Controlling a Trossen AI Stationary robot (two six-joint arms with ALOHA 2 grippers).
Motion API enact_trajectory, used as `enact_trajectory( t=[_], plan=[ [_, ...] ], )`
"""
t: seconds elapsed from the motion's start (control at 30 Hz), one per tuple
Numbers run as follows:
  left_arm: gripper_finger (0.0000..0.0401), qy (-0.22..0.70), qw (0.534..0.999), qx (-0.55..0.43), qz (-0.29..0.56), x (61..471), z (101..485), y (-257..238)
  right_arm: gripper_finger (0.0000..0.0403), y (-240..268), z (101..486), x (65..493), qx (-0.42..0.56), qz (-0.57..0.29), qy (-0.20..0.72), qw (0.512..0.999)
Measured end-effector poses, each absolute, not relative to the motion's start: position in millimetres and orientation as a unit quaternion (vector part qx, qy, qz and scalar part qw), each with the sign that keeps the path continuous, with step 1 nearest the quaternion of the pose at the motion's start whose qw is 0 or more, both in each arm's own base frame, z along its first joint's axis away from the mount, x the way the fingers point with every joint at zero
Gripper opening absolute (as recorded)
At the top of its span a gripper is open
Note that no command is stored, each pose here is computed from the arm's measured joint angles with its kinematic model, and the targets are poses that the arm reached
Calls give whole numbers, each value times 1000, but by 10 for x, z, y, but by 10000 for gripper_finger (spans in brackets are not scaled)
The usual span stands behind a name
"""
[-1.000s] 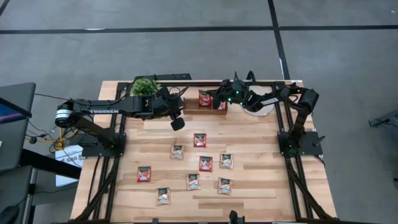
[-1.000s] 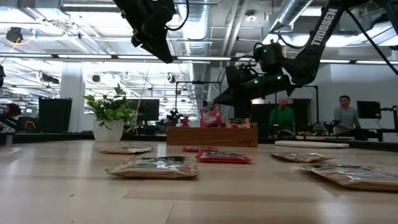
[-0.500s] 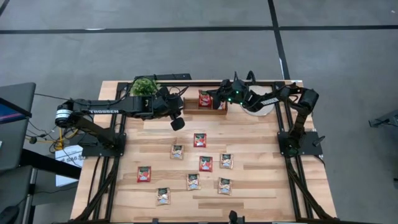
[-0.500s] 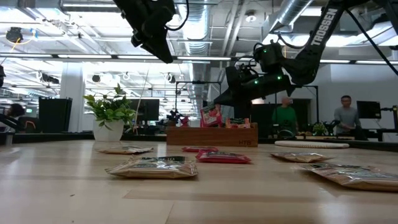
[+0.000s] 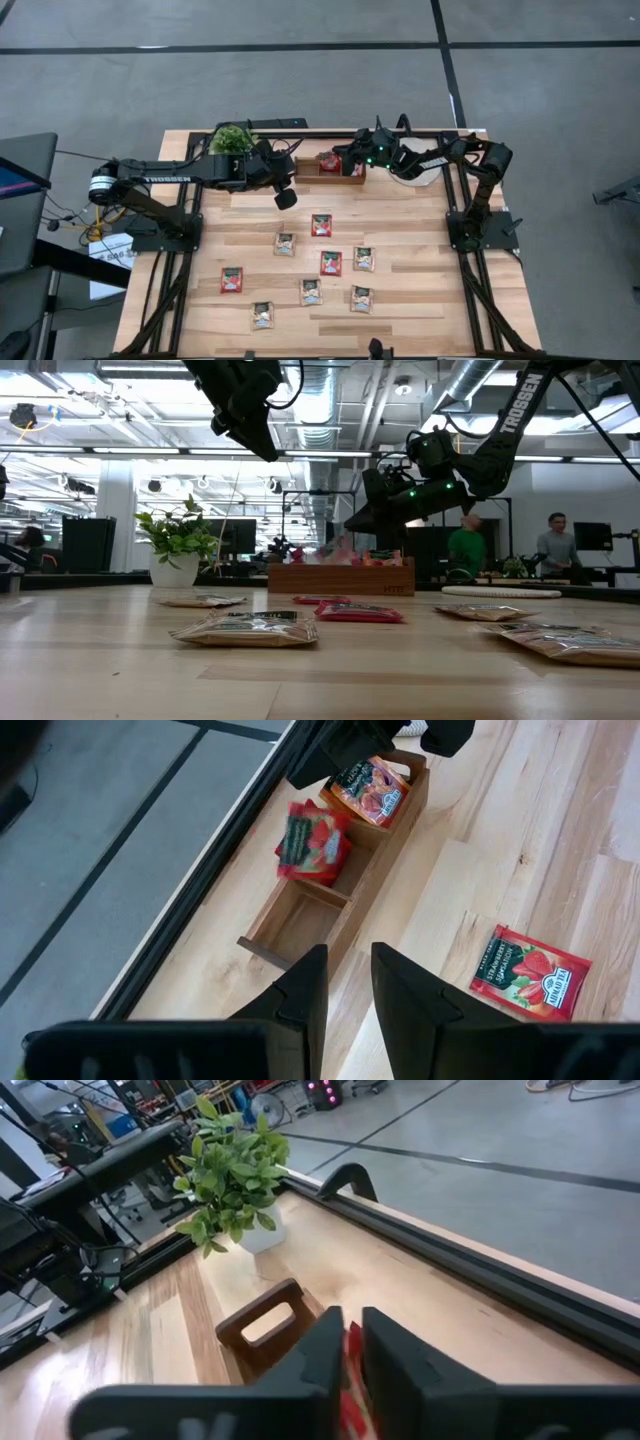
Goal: Pick & Place Tea
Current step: Put the red tea bag into the middle section of the wooden organizer
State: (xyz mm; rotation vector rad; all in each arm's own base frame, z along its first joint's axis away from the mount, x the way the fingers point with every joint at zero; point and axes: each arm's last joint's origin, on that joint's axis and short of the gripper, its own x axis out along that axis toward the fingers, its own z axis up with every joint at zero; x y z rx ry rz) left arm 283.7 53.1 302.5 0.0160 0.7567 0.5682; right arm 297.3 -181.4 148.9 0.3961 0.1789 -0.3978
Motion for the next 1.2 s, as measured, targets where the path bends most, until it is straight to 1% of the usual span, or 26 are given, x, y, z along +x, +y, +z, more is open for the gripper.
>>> enact_trajectory(
  t=[0.13, 0.23, 0.4, 0.57, 0.7, 0.83, 0.9, 1.03, 1.13, 1.2],
  plan=[
    [74, 364, 890, 8, 274, 2837, 3026, 531, 77, -1819, 1489, 2971, 192, -204, 87, 956],
    [74, 364, 890, 8, 274, 2837, 3025, 532, 90, -1819, 1491, 2971, 185, -204, 88, 957],
    [74, 364, 890, 8, 274, 2837, 3025, 531, 91, -1821, 1491, 2969, 185, -204, 88, 957],
    [74, 364, 890, 8, 274, 2837, 3026, 532, 88, -1836, 1495, 2975, 156, -201, 101, 962],
    [74, 364, 890, 8, 273, 2837, 3025, 531, 88, -1932, 1575, 3049, 128, -172, 161, 963],
    [74, 365, 890, 8, 273, 2838, 3024, 531, 88, -2013, 1713, 3172, 71, -145, 256, 953],
    [74, 365, 890, 8, 273, 2838, 3024, 531, 88, -2060, 1819, 3217, 39, -138, 284, 948],
    [74, 365, 890, 8, 273, 2838, 3024, 531, 88, -2187, 1966, 3217, 14, -146, 306, 941],
    [74, 365, 890, 8, 273, 2838, 3024, 531, 88, -2283, 2009, 3167, 24, -149, 310, 939],
    [74, 365, 890, 8, 273, 2838, 3024, 531, 88, -2317, 1988, 3116, 42, -130, 315, 939]
  ],
)
